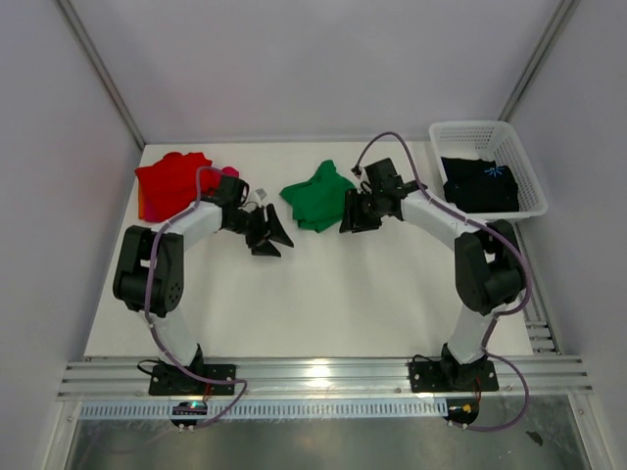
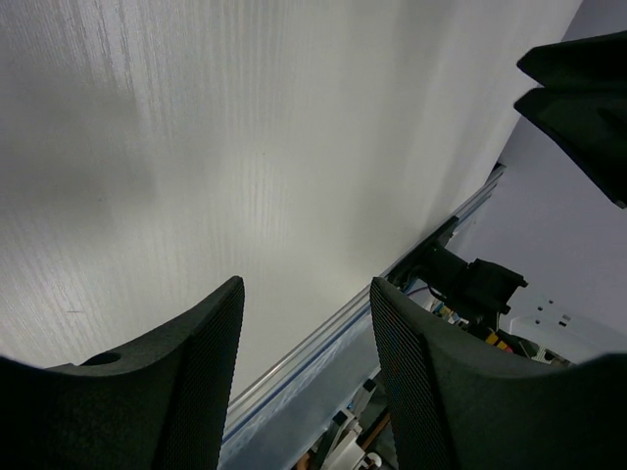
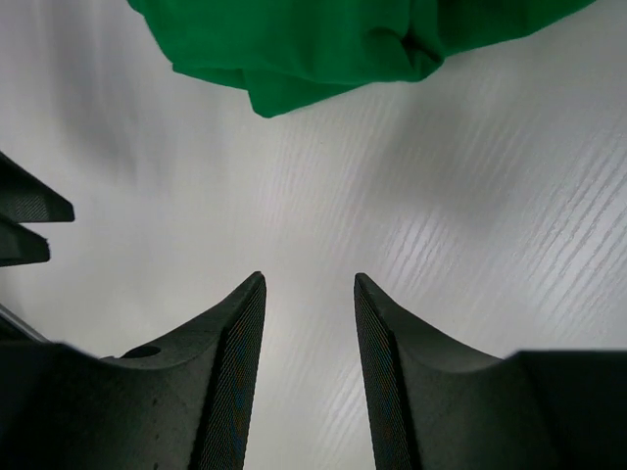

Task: Fold and stack the t-shirts
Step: Fold the long partially folded tshirt into a neat square, then smooth out wrinkles on the folded tshirt

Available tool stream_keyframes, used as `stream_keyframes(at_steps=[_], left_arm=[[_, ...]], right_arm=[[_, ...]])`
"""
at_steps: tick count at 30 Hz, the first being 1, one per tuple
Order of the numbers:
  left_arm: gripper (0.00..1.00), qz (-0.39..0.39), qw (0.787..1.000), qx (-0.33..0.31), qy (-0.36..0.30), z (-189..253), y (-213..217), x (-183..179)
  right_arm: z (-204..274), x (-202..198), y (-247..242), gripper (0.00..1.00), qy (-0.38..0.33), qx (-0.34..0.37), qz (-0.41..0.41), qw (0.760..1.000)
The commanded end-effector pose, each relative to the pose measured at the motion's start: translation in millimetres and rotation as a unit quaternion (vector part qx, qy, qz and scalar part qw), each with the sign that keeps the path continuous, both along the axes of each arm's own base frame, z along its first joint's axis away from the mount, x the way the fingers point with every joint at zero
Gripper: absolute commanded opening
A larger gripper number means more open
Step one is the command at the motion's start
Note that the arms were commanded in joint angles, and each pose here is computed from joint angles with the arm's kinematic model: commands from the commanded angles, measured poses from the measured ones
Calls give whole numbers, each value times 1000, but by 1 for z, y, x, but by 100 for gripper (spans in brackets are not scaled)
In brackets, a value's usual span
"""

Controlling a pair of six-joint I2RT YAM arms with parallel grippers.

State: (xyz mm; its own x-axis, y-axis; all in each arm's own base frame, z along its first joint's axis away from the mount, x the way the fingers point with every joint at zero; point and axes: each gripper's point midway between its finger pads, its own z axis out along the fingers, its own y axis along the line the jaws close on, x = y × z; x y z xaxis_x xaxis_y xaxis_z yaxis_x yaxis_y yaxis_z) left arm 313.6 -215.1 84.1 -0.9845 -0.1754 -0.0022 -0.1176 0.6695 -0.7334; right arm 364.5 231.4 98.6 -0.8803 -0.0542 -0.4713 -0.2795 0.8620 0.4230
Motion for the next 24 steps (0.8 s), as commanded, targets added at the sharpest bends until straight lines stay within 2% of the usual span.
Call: stream_keyframes(at_steps=[1, 13, 24], left_arm=[[57, -4, 999, -17, -30, 16, -5, 13], [56, 0, 999, 2, -43, 27, 1, 11], [56, -2, 999, 4, -43, 27, 0, 15]], right_arm=[[-16, 22, 5, 46, -23, 1, -3, 1000], [-10, 95, 30, 46, -61, 3, -13, 998], [-13, 108, 36, 46, -59, 0, -10, 998]])
